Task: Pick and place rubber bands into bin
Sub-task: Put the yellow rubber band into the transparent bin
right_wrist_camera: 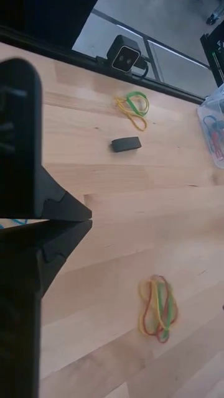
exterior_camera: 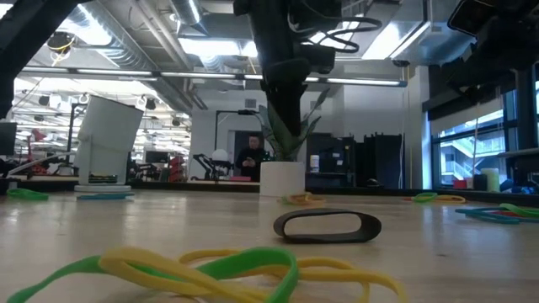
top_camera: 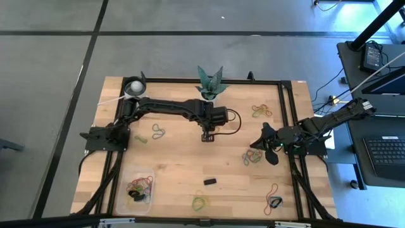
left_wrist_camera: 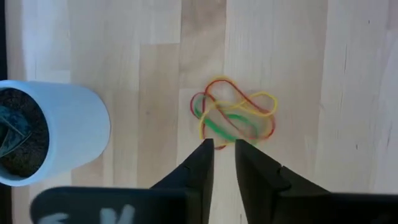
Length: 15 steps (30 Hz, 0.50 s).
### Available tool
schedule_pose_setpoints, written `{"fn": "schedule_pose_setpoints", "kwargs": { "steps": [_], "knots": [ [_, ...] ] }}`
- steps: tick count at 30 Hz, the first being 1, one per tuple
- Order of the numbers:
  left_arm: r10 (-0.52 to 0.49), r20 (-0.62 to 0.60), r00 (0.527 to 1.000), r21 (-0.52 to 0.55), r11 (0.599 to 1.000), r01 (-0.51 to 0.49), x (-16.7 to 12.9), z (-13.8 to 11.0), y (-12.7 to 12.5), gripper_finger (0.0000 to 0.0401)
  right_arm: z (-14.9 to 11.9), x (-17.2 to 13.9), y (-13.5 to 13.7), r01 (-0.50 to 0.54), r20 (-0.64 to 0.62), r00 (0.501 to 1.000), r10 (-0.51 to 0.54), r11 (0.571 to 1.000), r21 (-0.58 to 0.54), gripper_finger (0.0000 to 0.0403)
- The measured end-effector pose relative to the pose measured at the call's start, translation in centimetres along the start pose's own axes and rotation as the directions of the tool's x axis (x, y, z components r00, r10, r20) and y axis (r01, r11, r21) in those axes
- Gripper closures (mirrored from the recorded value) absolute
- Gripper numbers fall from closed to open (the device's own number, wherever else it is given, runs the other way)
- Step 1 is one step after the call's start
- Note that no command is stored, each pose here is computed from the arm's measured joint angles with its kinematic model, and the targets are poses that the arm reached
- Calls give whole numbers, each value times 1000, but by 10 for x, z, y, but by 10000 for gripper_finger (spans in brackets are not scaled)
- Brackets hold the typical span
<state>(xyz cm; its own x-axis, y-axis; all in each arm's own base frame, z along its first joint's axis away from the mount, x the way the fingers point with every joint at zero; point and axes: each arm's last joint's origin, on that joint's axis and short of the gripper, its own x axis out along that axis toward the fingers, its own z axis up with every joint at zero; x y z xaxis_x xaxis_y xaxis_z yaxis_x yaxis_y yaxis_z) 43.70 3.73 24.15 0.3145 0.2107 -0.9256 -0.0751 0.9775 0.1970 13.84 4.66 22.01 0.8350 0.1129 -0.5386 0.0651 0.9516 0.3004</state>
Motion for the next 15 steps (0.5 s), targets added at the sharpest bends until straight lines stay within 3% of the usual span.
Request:
{"fn": "schedule_pose_setpoints", "kwargs": {
  "steps": [6, 15],
  "knots": [
    [0, -1, 1000, 2, 1000, 0, 1, 0, 0, 323, 0, 0, 0, 0, 0, 1000, 0, 1000, -1, 399],
    [-5, -91, 996, 7, 1000, 5, 42, -2, -6, 283, 0, 0, 0, 0, 0, 1000, 0, 1000, -2, 399]
  ]
}}
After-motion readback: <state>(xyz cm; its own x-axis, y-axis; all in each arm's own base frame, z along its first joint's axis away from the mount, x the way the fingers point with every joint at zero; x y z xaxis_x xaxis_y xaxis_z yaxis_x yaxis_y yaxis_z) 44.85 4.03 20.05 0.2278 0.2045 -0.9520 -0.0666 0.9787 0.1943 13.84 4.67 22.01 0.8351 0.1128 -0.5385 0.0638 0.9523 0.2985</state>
